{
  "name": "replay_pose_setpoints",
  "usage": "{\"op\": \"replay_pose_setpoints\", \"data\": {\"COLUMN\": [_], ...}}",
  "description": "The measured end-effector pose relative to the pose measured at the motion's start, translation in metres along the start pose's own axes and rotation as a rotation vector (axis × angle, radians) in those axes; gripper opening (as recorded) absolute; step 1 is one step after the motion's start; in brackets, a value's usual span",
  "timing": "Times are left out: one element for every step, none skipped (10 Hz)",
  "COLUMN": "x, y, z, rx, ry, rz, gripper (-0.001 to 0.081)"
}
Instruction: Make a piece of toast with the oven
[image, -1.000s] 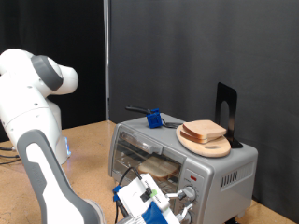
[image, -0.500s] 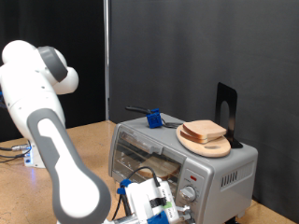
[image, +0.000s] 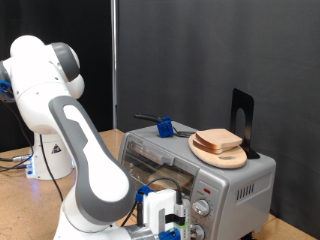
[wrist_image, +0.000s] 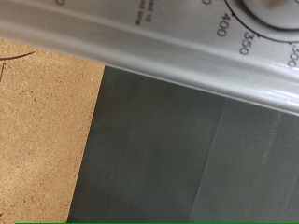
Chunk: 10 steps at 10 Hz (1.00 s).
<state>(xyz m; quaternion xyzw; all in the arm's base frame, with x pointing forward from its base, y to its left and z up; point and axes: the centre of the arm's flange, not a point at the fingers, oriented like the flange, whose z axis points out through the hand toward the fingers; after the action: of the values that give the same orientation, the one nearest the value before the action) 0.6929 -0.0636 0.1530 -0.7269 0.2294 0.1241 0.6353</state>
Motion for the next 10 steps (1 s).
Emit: {"op": "replay_pose_setpoints", "data": {"x": [-0.0004, -0.0008, -0.0014, -0.0018, -0.0018, -0.0017, -0.0016, -0.0015, -0.0012, -0.0010], "y": [0.0023, 0.0037, 0.0050, 0.0067, 0.0073, 0.0074, 0.0075, 0.0077, 0.0075, 0.0085], "z": [-0.0009, -0.0021, -0.0033, -0.0047, -0.0063, -0.0080, -0.0094, -0.0097, -0.0096, -0.0086], "rx": [0.004, 0.009, 0.014, 0.017, 0.024, 0.031, 0.037, 0.040, 0.049, 0.063], "ry": [0.000, 0.000, -0.002, -0.001, 0.001, 0.004, 0.007, 0.009, 0.015, 0.024], "rz": [0.005, 0.009, 0.013, 0.017, 0.017, 0.017, 0.017, 0.014, -0.002, -0.025], "gripper": [0.0000, 0.0000, 0.0000, 0.0000, 0.0000, 0.0000, 0.0000, 0.0000, 0.0000, 0.0000]}}
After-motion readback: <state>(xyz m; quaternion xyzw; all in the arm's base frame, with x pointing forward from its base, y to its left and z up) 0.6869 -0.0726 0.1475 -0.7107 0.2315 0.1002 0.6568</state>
